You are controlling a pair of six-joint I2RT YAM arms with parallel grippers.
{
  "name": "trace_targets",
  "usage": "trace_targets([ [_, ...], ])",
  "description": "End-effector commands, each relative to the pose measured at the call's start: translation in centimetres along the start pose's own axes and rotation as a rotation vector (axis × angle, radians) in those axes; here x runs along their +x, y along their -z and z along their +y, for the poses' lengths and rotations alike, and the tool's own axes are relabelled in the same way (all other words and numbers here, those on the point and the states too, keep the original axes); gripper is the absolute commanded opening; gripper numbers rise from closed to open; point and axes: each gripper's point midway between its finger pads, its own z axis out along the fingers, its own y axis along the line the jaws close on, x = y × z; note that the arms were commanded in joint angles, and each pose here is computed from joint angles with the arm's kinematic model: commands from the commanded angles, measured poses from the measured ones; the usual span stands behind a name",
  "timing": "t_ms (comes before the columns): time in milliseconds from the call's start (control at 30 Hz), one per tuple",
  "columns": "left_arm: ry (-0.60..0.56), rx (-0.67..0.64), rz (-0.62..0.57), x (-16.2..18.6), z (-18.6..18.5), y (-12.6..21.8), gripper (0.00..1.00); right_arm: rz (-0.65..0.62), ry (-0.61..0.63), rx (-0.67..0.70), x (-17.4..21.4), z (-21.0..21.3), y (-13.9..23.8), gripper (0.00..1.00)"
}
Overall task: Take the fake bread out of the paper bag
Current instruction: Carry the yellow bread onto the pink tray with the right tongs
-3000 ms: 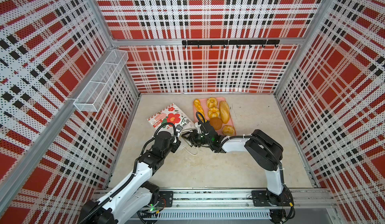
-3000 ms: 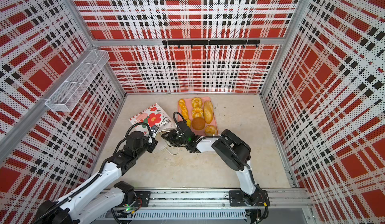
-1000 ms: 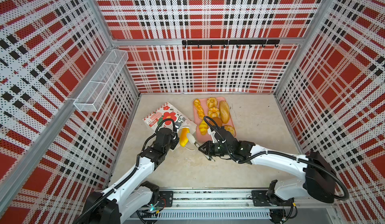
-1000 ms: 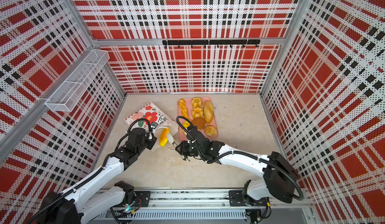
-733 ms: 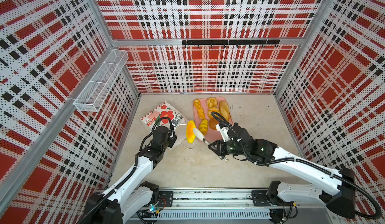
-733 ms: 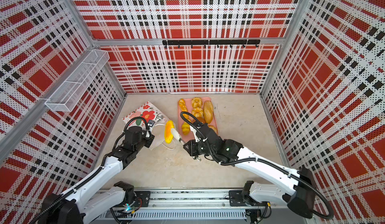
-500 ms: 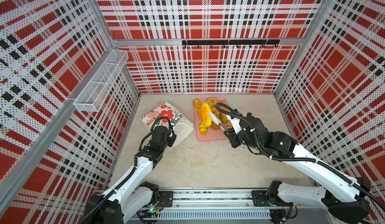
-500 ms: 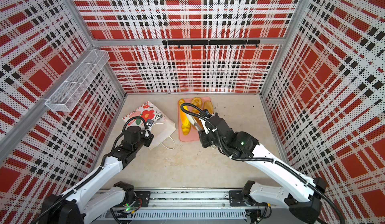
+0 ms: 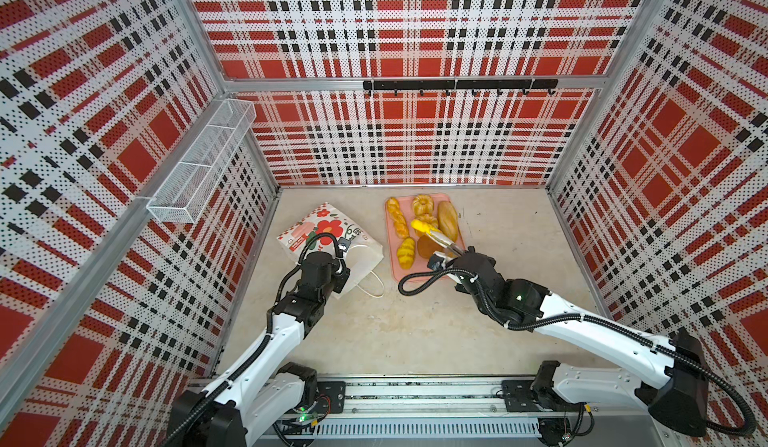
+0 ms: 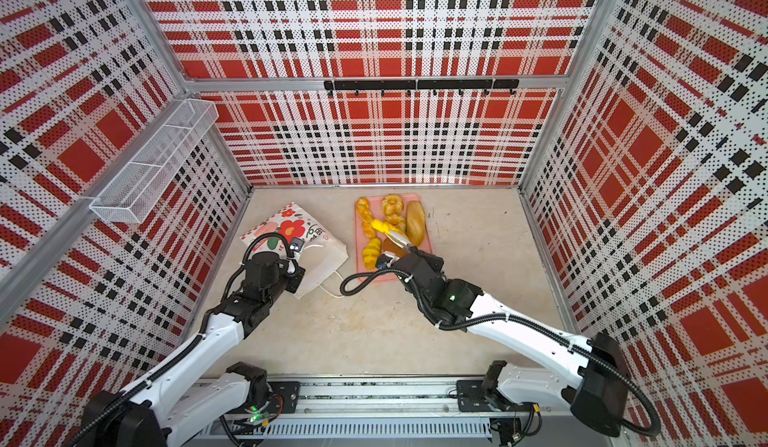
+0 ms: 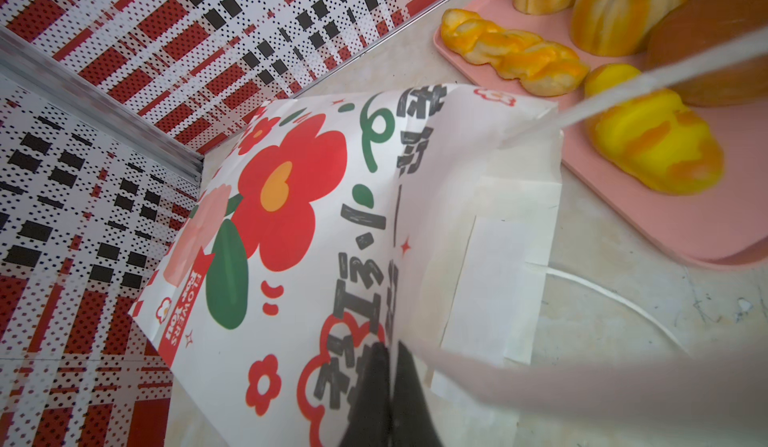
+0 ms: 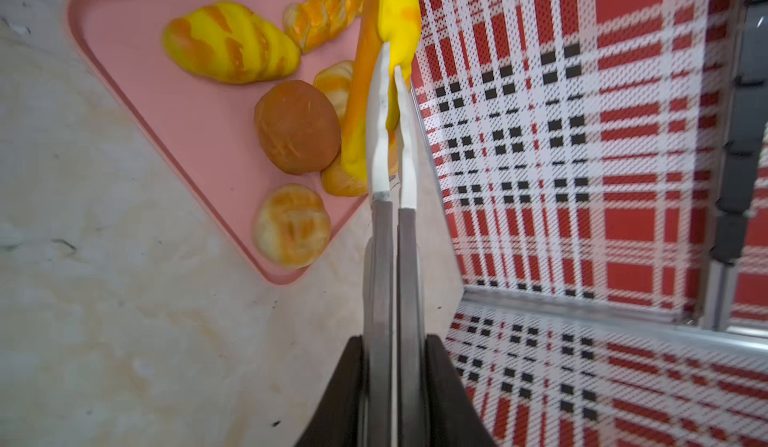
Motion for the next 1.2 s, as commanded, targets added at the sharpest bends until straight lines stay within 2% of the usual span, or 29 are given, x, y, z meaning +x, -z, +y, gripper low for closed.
trace_targets([
  [0,0.030,-0.009,-0.005,0.0,0.3,0.0,0.00,-0.101,0.159,0.115,-1.9,-2.1,0.5,0.00],
  [133,0.033,-0.007,-0.012,-0.2,0.3,0.2,0.00,-0.145,0.272,0.047,-1.3,1.4,-0.2,0.00],
  [267,0.036,0.002,-0.018,-0.3,0.2,0.2,0.00,-0.180,0.263,0.058,-1.4,2.3,-0.5,0.00],
  [433,0.033,0.010,-0.018,-0.4,0.0,0.3,0.00,-0.188,0.348,0.101,-1.1,3.3,-1.3,0.00],
  [767,0.035,0.010,-0.035,-0.6,-0.1,0.8,0.00,-0.196,0.490,0.087,0.0,5.5,-2.8,0.00],
  [1000,0.036,0.019,-0.040,-0.8,-0.2,0.8,0.00,-0.185,0.521,0.019,1.8,7.0,-2.8,0.00],
  [1167,0.036,0.024,-0.041,-0.8,-0.3,0.9,0.00,-0.173,0.522,-0.082,2.5,8.8,-2.8,0.02],
])
